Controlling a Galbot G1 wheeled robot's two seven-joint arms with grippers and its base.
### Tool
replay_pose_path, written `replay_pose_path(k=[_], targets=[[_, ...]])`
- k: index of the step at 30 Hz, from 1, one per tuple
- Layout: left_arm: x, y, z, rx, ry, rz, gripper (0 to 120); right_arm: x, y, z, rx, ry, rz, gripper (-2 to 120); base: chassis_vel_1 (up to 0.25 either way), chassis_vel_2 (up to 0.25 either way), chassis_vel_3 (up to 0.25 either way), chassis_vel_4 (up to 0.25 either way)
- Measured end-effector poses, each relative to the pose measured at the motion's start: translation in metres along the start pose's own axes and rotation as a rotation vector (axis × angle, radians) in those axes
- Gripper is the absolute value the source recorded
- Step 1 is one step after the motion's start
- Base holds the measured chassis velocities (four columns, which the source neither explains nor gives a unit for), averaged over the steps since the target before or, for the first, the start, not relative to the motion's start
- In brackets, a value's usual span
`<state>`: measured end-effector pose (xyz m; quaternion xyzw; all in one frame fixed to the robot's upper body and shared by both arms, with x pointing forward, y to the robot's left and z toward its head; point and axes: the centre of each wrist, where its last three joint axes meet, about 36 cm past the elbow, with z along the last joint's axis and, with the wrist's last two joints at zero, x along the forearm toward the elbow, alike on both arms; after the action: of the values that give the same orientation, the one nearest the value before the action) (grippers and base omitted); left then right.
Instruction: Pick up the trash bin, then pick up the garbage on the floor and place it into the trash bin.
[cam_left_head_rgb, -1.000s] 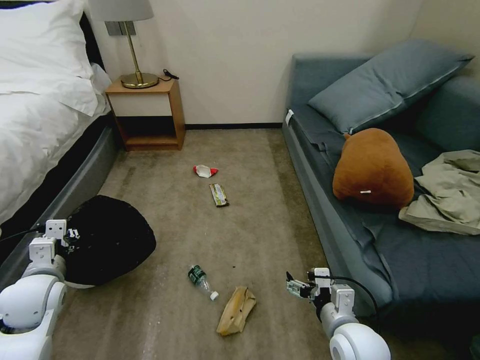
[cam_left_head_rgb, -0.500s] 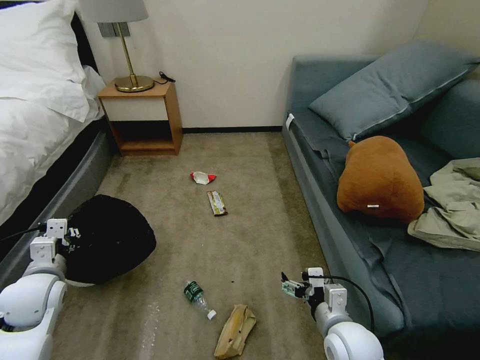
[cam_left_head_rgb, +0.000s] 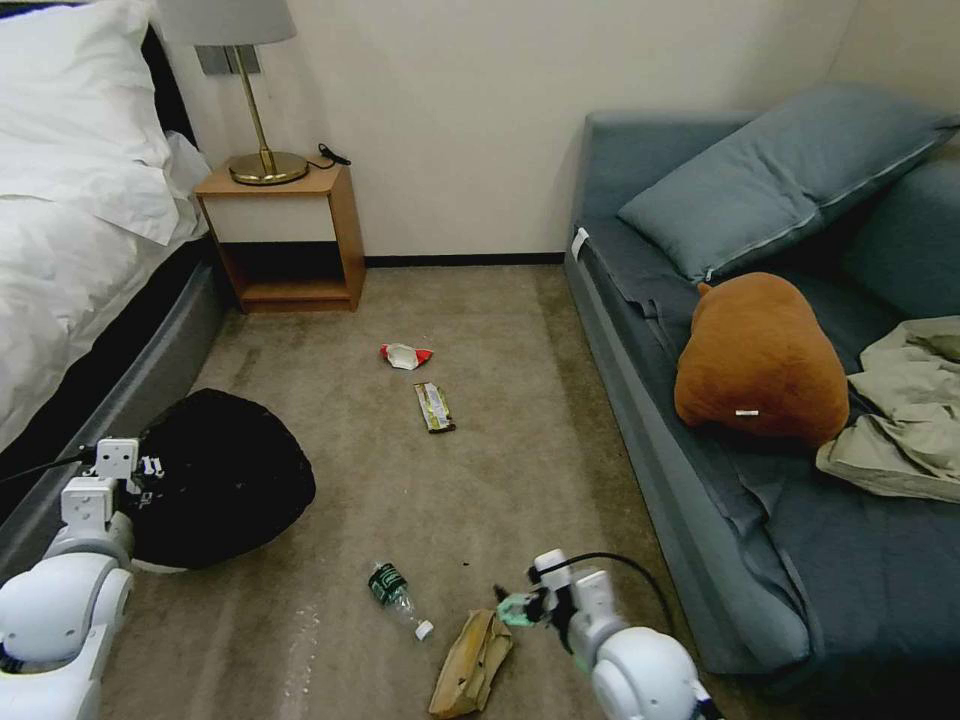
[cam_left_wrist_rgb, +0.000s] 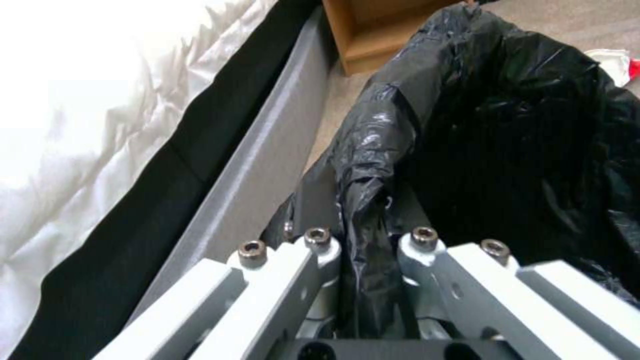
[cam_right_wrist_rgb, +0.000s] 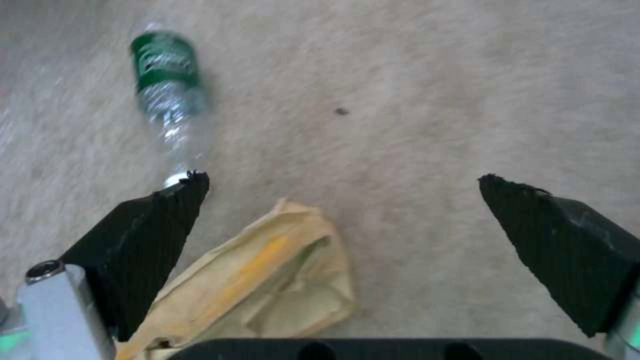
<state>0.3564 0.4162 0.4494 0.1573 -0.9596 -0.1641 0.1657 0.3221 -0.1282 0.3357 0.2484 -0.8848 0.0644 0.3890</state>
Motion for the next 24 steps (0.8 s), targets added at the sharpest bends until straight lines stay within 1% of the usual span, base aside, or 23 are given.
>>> replay_pose_path(k=[2, 4, 6, 8, 9, 13, 20, 24], targets=[[0.003, -0.003, 0.003, -0.001, 0.004, -0.002, 5, -0.010, 0.005, -0.001, 0.023, 0.021, -0.023, 100, 0.000, 0.000, 0.000, 0.000], [0.005, -0.005, 0.004, -0.002, 0.004, -0.002, 5, -0.014, 0.006, -0.001, 0.031, 0.027, -0.031, 100, 0.000, 0.000, 0.000, 0.000], [0.008, -0.011, 0.008, -0.004, 0.006, -0.001, 5, -0.020, 0.009, 0.002, 0.047, 0.046, -0.046, 100, 0.000, 0.000, 0.000, 0.000], [0.009, -0.012, 0.009, -0.004, 0.006, 0.000, 5, -0.021, 0.009, 0.003, 0.050, 0.050, -0.047, 100, 0.000, 0.000, 0.000, 0.000], [0.012, -0.018, 0.012, -0.004, 0.003, 0.003, 5, -0.026, 0.009, 0.009, 0.065, 0.071, -0.052, 100, 0.000, 0.000, 0.000, 0.000], [0.016, -0.025, 0.017, -0.004, -0.001, 0.008, 5, -0.036, 0.006, 0.019, 0.085, 0.094, -0.047, 100, 0.000, 0.000, 0.000, 0.000], [0.017, -0.030, 0.021, -0.002, 0.000, 0.002, 5, -0.049, 0.006, 0.032, 0.100, 0.121, -0.043, 100, 0.000, 0.000, 0.000, 0.000], [0.018, -0.032, 0.022, -0.002, 0.001, 0.005, 5, -0.060, 0.008, 0.050, 0.102, 0.150, -0.034, 100, 0.000, 0.000, 0.000, 0.000]])
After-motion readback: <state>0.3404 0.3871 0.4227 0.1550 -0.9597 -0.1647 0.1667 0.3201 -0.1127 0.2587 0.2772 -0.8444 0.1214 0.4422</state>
